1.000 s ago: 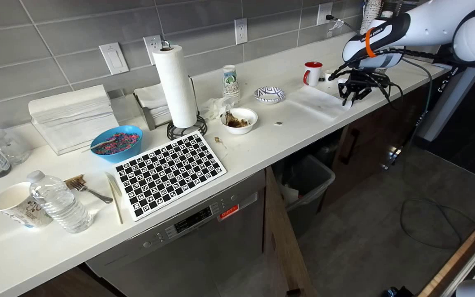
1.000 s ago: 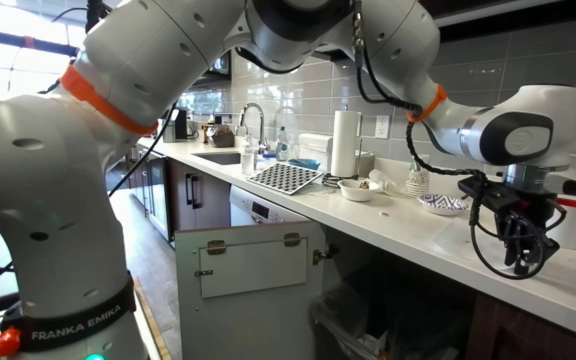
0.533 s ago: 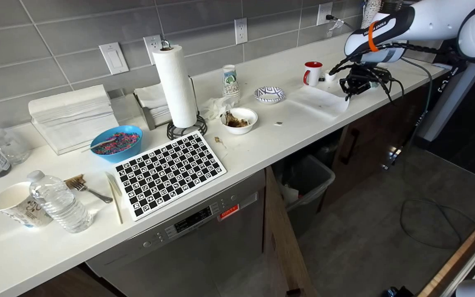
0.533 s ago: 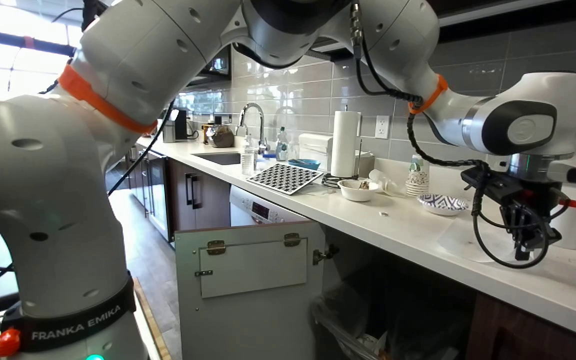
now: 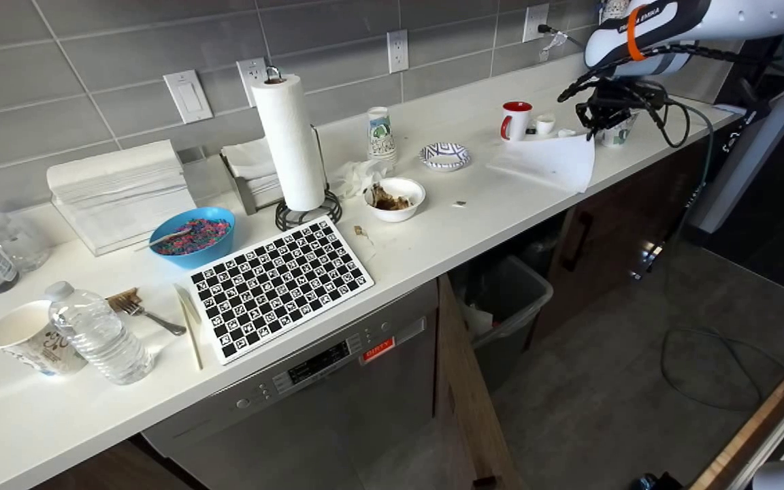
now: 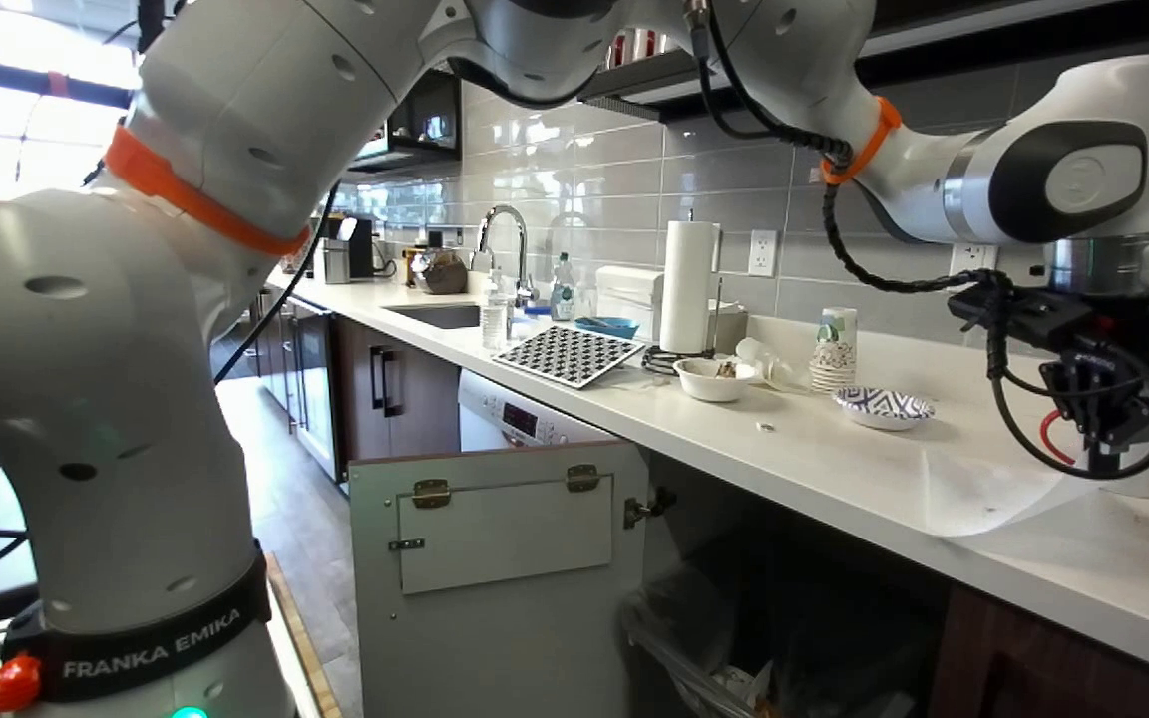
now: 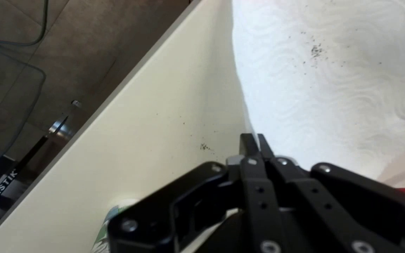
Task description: Put the paper inside the rubbish bin
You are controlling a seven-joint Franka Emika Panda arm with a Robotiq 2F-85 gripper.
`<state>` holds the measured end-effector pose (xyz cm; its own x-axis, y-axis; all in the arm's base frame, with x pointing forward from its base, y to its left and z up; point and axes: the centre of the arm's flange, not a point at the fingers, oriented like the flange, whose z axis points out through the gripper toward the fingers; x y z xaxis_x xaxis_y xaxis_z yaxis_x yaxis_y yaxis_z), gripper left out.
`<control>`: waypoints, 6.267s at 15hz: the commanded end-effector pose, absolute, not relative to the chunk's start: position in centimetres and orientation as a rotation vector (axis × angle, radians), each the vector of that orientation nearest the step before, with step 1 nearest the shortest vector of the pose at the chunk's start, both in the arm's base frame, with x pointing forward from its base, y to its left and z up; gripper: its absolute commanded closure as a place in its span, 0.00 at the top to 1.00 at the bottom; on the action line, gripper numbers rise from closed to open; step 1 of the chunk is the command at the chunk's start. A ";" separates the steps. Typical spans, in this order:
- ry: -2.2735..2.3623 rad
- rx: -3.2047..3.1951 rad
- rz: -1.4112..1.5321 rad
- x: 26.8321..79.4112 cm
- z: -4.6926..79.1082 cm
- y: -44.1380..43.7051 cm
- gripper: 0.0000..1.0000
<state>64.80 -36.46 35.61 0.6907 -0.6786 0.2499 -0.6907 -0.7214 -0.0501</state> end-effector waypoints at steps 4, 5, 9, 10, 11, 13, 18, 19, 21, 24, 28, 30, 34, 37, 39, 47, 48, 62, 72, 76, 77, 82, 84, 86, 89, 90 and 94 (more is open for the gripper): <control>-0.964 2.837 0.415 66.2 37.3 -33.6 0.00; -0.949 2.858 0.411 67.0 37.0 -32.9 0.00; -0.893 2.956 0.409 69.3 35.7 -29.6 0.00; -0.881 2.982 0.414 69.8 35.4 -28.8 0.00; -0.877 3.012 0.415 70.3 35.0 -28.1 0.00; -0.872 3.062 0.422 71.1 34.3 -26.6 0.00; -0.864 3.179 0.424 72.4 32.2 -23.4 0.00; -0.858 3.194 0.415 72.5 31.8 -22.7 0.00; -0.847 3.228 0.386 72.7 30.6 -21.6 0.00; -0.836 3.279 0.347 72.9 29.0 -20.0 0.00; -0.849 3.316 0.283 72.7 26.5 -18.5 0.00; -0.855 3.329 0.264 72.7 25.8 -18.2 0.00; -0.864 3.329 0.278 72.9 25.8 -18.1 0.28; -0.874 3.343 0.296 73.1 26.4 -17.8 0.49; -0.882 3.355 0.315 73.2 26.9 -17.6 0.62; -1.031 3.412 0.377 73.3 29.2 -17.6 1.00; -1.057 3.420 0.389 73.4 29.6 -17.6 1.00; -1.078 3.180 0.814 72.9 34.3 -23.4 1.00; -0.679 3.009 0.661 68.2 32.5 -27.1 1.00; -0.732 2.904 0.674 66.2 33.1 -30.2 1.00; -0.751 2.888 0.665 65.7 33.0 -30.9 1.00; -0.889 2.862 0.598 64.2 31.6 -33.3 1.00; -0.941 2.869 0.583 64.0 31.1 -33.5 1.00; -0.971 2.872 0.576 64.0 30.8 -33.5 1.00; -0.961 2.897 0.543 64.3 29.8 -32.6 1.00; -0.955 2.908 0.530 64.4 29.4 -32.3 1.00; -0.927 2.945 0.492 65.5 27.9 -31.0 1.00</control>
<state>65.08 -31.91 29.00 0.7649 -0.5487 0.3375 -0.5620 -0.8244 -0.0667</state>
